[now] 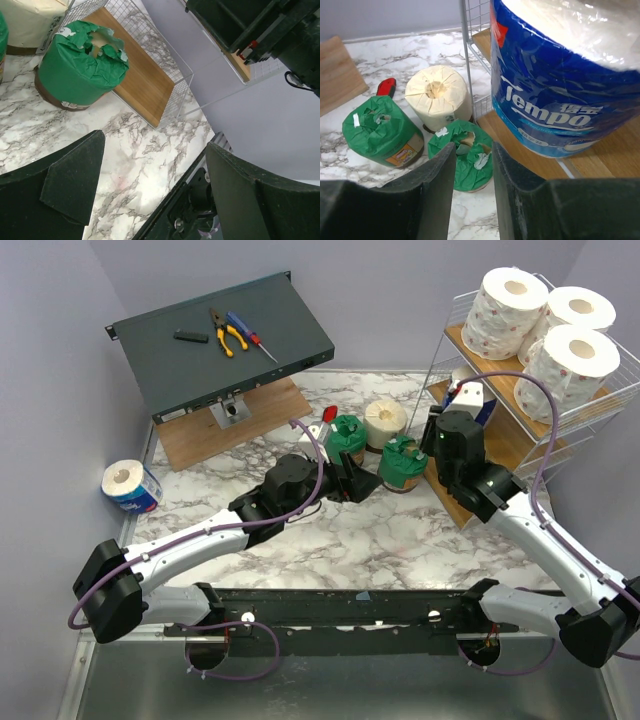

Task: Place and organize the paper towels onto the shelf
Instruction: Adjust the paper towel on the shelf.

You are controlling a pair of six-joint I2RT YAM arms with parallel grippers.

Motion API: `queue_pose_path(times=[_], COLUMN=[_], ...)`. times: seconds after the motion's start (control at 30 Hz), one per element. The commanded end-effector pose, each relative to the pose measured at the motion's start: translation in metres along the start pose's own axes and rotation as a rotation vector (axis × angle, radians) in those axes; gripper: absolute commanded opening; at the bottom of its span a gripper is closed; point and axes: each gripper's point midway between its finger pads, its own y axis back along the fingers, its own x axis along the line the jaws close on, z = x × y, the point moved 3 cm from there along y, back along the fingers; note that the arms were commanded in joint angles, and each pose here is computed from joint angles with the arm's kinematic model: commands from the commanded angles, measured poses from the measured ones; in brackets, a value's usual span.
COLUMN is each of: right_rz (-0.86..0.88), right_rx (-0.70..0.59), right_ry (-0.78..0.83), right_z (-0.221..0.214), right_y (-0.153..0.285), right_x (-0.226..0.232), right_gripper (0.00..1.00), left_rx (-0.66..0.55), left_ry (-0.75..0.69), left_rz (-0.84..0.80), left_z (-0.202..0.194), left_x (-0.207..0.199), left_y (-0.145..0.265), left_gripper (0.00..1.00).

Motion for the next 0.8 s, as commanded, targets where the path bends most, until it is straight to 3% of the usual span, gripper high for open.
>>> queue_pose_path(times=[0.0,0.43,0.77], right_rz=[-0.084,-0.356,-0.433], right_rx=[-0.103,-0.119,-0.148], right_ry=[-0.029,0.021,0.017], right_z=[0.010,-0.004,0.000], right_y=[-0.009,-0.035,-0.047], right_x=[-0.006,-0.025,-0.035], right_gripper=[0.36,0.29,0.29], left_rx=[-0.037,-0.027,-0.043], left_ry=[0.002,-0.014,-0.027], left_rz=[-0.006,-0.004,0.012], left_z=[0.007,0.001,0.000], left_x=[-0.004,0.000,0.007], left_y=[0.004,0.007,0.016], left_gripper=[0.84,0.84,0.84])
